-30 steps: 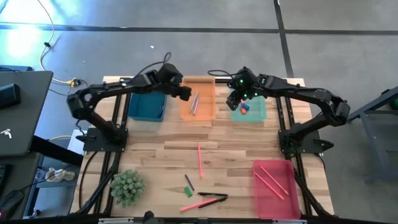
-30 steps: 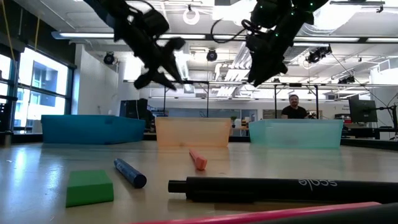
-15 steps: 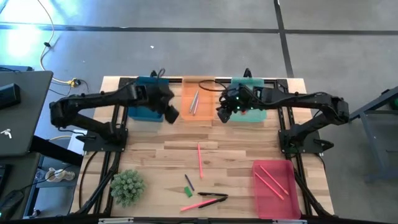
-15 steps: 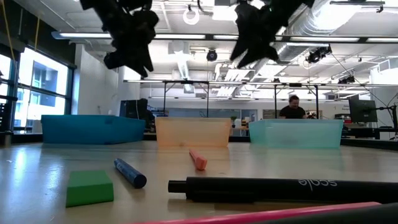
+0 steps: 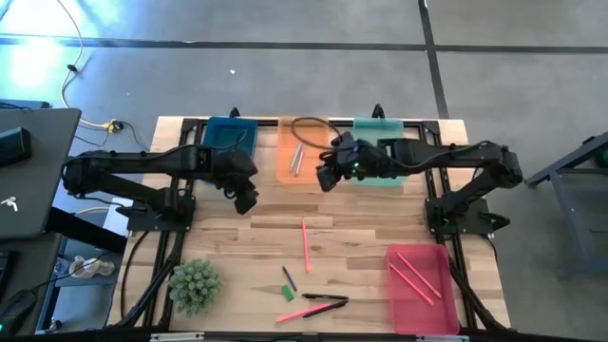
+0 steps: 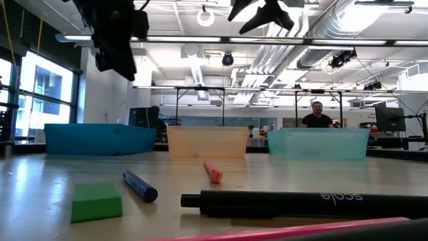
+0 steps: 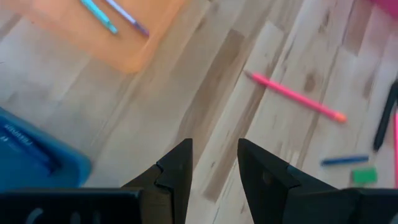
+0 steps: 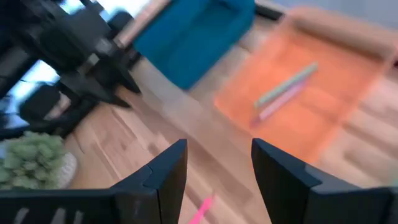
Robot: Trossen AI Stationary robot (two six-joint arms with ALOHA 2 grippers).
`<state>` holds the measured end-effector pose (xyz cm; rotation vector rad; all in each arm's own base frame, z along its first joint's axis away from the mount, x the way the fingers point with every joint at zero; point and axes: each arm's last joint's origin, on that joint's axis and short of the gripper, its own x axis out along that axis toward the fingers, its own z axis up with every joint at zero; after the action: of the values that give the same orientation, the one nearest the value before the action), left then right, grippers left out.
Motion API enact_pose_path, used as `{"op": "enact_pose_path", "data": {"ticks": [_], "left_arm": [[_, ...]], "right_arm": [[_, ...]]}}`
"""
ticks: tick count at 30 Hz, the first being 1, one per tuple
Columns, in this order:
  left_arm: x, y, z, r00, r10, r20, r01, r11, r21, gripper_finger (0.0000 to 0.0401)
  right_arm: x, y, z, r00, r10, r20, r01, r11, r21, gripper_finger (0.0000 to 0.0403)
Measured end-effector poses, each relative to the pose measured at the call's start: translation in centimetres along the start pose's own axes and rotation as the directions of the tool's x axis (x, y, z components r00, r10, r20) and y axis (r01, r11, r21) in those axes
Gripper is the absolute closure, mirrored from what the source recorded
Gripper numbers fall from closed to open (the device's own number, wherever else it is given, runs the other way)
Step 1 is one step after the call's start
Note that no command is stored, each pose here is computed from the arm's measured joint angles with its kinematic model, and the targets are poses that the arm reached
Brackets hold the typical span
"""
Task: Sort crayons/erasers/pens/pencils in bins
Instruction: Put the top pink pencil into the pink bin
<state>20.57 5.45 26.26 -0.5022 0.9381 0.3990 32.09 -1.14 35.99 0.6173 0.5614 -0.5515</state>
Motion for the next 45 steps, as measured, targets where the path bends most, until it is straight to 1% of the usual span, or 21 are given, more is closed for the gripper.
{"op": "enact_pose_path", "data": {"ticks": [4,7,11,14,17,21,25,30,32,35,41,45], "left_arm": [[-1.1,0.3,-1.0,0.999,0.026,-0.044,-0.024,0.999,0.044,0.0284],[-1.9,0.7,-1.8,0.995,0.066,-0.074,-0.06,0.995,0.079,0.0284],[-2.8,1.2,-2.6,0.985,0.152,-0.08,-0.144,0.985,0.095,0.0284],[-3.4,1.5,-3.0,0.979,0.189,-0.073,-0.182,0.979,0.097,0.0284],[-3.9,1.6,-3.2,0.979,0.193,-0.069,-0.186,0.977,0.102,0.0284],[-4.3,1.7,-3.4,0.981,0.186,-0.048,-0.179,0.976,0.125,0.0284],[-4.5,1.7,-3.4,0.982,0.183,-0.041,-0.177,0.975,0.132,0.0284],[-4.6,1.7,-3.5,0.982,0.183,-0.039,-0.175,0.974,0.146,0.0284],[-4.5,1.7,-3.5,0.982,0.182,-0.039,-0.175,0.974,0.146,0.0284],[-4.5,1.7,-3.5,0.982,0.182,-0.039,-0.175,0.974,0.146,0.0284],[-4.5,1.7,-3.5,0.982,0.182,-0.04,-0.175,0.974,0.146,0.0284],[-4.5,1.7,-3.5,0.983,0.182,-0.04,-0.174,0.974,0.146,0.0284]], "right_arm": [[0.4,1.9,-0.4,0.994,-0.062,-0.092,0.067,0.997,0.044,0.0231],[1.1,3.7,-1.0,0.983,-0.1,-0.156,0.112,0.991,0.074,0.0231],[2.3,6.0,-2.3,0.954,-0.145,-0.263,0.185,0.974,0.135,0.0231],[3.3,7.5,-3.5,0.928,-0.187,-0.321,0.248,0.955,0.16,0.0231],[4.5,8.9,-4.7,0.914,-0.208,-0.349,0.287,0.938,0.193,0.0231],[6.5,10.5,-6.7,0.89,-0.197,-0.41,0.309,0.923,0.228,0.0231],[8.2,11.4,-9.3,0.85,-0.201,-0.488,0.351,0.906,0.238,0.0231],[9.8,12.2,-12.3,0.819,-0.229,-0.526,0.411,0.874,0.26,0.0231],[10.4,12.5,-13.2,0.806,-0.224,-0.548,0.424,0.864,0.27,0.0231],[11.2,12.9,-14.9,0.78,-0.22,-0.586,0.44,0.859,0.262,0.0231],[12.9,13.7,-17.4,0.778,-0.202,-0.595,0.421,0.87,0.256,0.0231],[14.0,13.7,-18.8,0.759,-0.211,-0.616,0.432,0.871,0.235,0.0231]]}}
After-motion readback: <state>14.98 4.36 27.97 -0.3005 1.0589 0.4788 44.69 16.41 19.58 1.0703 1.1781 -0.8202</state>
